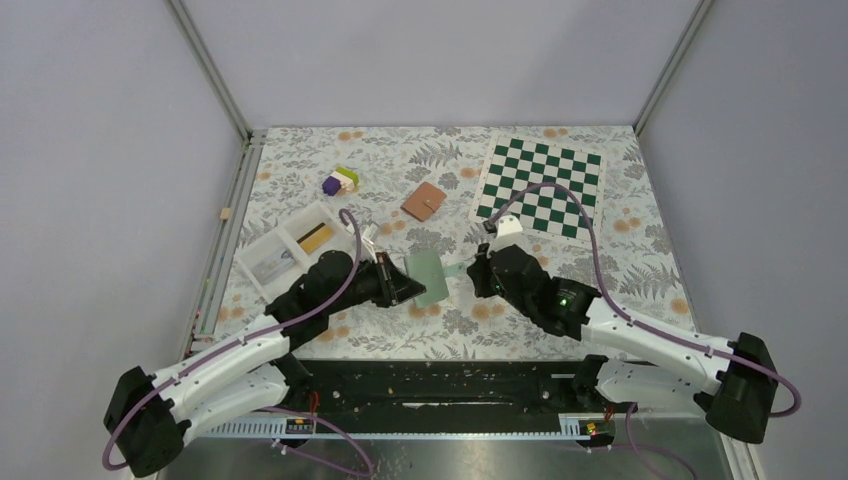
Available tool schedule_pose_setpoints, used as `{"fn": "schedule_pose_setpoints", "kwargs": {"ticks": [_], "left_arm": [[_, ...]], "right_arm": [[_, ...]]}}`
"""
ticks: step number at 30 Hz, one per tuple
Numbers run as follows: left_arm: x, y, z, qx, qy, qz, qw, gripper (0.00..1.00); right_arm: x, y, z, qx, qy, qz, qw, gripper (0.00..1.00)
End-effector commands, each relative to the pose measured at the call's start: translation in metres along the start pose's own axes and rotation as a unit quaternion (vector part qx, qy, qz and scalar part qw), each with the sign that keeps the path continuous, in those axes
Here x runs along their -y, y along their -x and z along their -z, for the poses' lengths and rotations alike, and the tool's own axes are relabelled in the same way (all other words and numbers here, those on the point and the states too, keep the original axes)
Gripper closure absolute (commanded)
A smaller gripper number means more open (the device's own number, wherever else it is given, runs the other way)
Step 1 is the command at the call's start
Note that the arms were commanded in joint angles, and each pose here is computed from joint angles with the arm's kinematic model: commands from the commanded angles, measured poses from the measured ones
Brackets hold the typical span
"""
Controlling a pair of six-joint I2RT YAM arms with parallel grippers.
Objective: Take the credit cards out of the card holder
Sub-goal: Open the card holder at the center of the board.
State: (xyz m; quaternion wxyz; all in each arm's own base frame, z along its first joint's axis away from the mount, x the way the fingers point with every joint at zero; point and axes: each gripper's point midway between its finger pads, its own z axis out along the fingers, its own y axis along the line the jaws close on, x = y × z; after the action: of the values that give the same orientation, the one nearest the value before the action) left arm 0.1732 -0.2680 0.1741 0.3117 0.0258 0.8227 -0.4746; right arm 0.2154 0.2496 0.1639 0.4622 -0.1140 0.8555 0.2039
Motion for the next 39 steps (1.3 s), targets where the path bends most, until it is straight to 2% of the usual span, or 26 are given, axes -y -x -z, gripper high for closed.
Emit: {"fn": "schedule_pose_setpoints", "kwargs": {"ticks": [1,4,7,8,10,11,12,16,17,21,24,28,32,39], "left_arm": [[0.032,0.015,0.01,0.054,-0.099,-0.056,0.992,1.0],[0.046,0.015,0.014,0.054,-0.135,-0.083,0.986,1.0],[0.052,0.009,0.013,0.023,-0.145,-0.105,0.984,1.0],[0.052,0.008,0.012,0.017,-0.143,-0.108,0.984,1.0],[0.05,0.01,0.01,0.014,-0.132,-0.119,0.984,1.0],[0.049,0.011,0.009,0.014,-0.125,-0.122,0.985,1.0],[0.047,0.012,0.009,0.014,-0.118,-0.127,0.985,1.0],[0.052,0.014,0.009,0.014,-0.128,-0.143,0.981,1.0],[0.055,0.014,0.01,0.013,-0.137,-0.147,0.98,1.0],[0.068,0.013,0.016,0.016,-0.174,-0.163,0.971,1.0],[0.066,0.011,0.017,0.014,-0.172,-0.173,0.97,1.0],[0.068,0.009,0.019,0.01,-0.178,-0.183,0.967,1.0],[0.068,0.007,0.019,0.003,-0.181,-0.187,0.966,1.0],[0.072,0.004,0.019,0.004,-0.201,-0.187,0.962,1.0]], "right_arm": [[0.004,0.009,0.001,0.015,0.051,-0.034,0.998,1.0],[-0.013,0.011,0.013,0.021,0.123,-0.035,0.992,0.98],[-0.023,0.022,0.031,0.033,0.174,-0.053,0.983,0.95],[-0.023,0.025,0.037,0.035,0.184,-0.064,0.98,0.88],[-0.032,0.032,0.055,0.046,0.225,-0.076,0.97,0.59],[-0.038,0.035,0.064,0.056,0.249,-0.084,0.963,0.41],[-0.043,0.037,0.07,0.065,0.268,-0.091,0.957,0.33],[-0.046,0.033,0.07,0.058,0.279,-0.106,0.953,0.16],[-0.047,0.03,0.067,0.051,0.28,-0.103,0.953,0.15],[-0.051,0.023,0.06,0.029,0.284,-0.095,0.954,0.2],[-0.052,0.024,0.059,0.033,0.288,-0.089,0.953,0.29],[-0.051,0.02,0.054,0.024,0.283,-0.082,0.955,0.34],[-0.043,0.019,0.048,0.029,0.264,-0.085,0.96,0.47],[-0.041,0.014,0.041,0.016,0.251,-0.084,0.964,0.62]]}}
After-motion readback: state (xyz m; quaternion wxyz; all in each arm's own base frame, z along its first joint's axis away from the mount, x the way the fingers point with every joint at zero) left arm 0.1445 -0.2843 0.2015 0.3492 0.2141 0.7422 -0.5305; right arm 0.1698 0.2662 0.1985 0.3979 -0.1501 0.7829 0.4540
